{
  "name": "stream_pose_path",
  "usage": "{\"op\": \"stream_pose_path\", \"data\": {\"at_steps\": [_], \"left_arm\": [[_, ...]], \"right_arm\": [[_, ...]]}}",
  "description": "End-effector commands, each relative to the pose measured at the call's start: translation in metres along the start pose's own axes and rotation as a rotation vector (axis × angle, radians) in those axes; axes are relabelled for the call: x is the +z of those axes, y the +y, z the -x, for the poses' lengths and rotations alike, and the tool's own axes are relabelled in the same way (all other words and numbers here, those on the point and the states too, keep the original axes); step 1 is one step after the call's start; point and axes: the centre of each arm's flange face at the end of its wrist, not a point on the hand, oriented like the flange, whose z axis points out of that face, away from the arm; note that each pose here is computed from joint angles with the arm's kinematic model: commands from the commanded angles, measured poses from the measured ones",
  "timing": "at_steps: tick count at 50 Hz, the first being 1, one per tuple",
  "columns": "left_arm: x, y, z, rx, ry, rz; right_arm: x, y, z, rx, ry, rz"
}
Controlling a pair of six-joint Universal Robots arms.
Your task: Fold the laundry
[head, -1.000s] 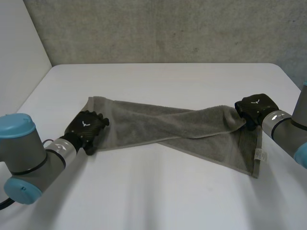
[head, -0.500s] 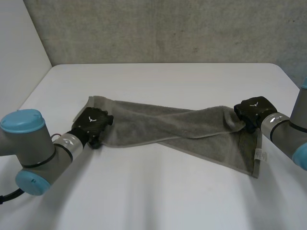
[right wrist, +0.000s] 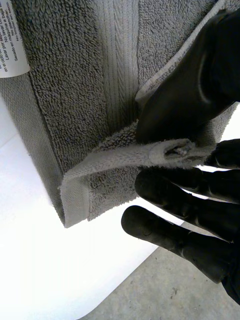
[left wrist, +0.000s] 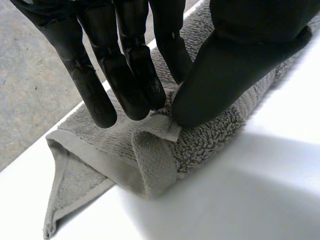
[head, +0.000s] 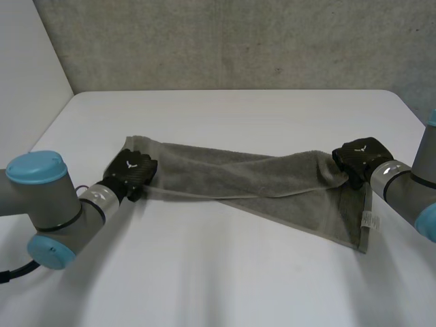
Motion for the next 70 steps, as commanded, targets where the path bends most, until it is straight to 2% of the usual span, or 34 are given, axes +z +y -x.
{"op": "stream_pose_path", "data": {"at_steps": [1,7,13,17,21,26,28,32,41,48,55,57,58,60,61,62,63,65,66,68,70], "left_arm": [[-0.012,-0.007,-0.002,0.007,0.000,0.000],[-0.032,-0.043,0.015,0.028,-0.081,-0.059],[-0.064,-0.095,0.035,0.051,-0.189,-0.179],[-0.091,-0.129,0.046,-0.001,-0.233,-0.257],[-0.106,-0.137,0.046,-0.051,-0.226,-0.253],[-0.113,-0.121,0.037,-0.098,-0.190,-0.152],[-0.114,-0.114,0.033,-0.106,-0.176,-0.119],[-0.101,-0.081,0.022,-0.123,-0.132,-0.002],[-0.066,-0.029,0.010,-0.089,-0.063,0.158],[-0.039,-0.020,0.014,-0.060,-0.067,0.162],[0.000,-0.050,0.040,-0.010,-0.144,0.009],[0.022,-0.082,0.066,0.028,-0.237,-0.112],[0.022,-0.082,0.066,0.028,-0.238,-0.113],[0.035,-0.126,0.100,0.041,-0.381,-0.261],[0.035,-0.126,0.100,0.041,-0.382,-0.262],[0.036,-0.153,0.119,0.021,-0.466,-0.361],[0.036,-0.154,0.119,0.021,-0.467,-0.362],[0.027,-0.201,0.151,-0.081,-0.607,-0.588],[0.027,-0.201,0.151,-0.082,-0.608,-0.589],[0.013,-0.236,0.171,-0.184,-0.666,-0.795],[0.009,-0.245,0.174,-0.207,-0.658,-0.846]], "right_arm": [[-0.001,-0.004,-0.002,-0.002,0.006,-0.011],[-0.021,-0.031,-0.016,-0.013,0.048,-0.071],[-0.067,-0.077,-0.031,-0.040,0.046,-0.158],[-0.102,-0.093,-0.049,-0.082,0.024,-0.114],[-0.115,-0.088,-0.062,-0.112,0.005,-0.040],[-0.122,-0.077,-0.064,-0.184,-0.070,0.046],[-0.118,-0.067,-0.059,-0.232,-0.111,0.095],[-0.105,-0.053,-0.053,-0.236,-0.160,0.139],[-0.066,-0.018,-0.025,-0.229,-0.286,0.251],[-0.039,-0.012,-0.007,-0.288,-0.287,0.272],[-0.005,-0.055,-0.016,-0.367,-0.117,0.088],[0.007,-0.105,-0.031,-0.410,0.053,-0.101],[0.007,-0.105,-0.031,-0.410,0.054,-0.103],[0.004,-0.172,-0.055,-0.388,0.272,-0.394],[0.004,-0.172,-0.056,-0.388,0.273,-0.396],[-0.004,-0.203,-0.069,-0.347,0.375,-0.547],[-0.004,-0.203,-0.069,-0.346,0.376,-0.549],[-0.030,-0.247,-0.095,-0.243,0.514,-0.808],[-0.030,-0.247,-0.095,-0.243,0.515,-0.810],[-0.061,-0.276,-0.111,-0.168,0.582,-0.981],[-0.062,-0.274,-0.110,-0.155,0.565,-0.972]]}}
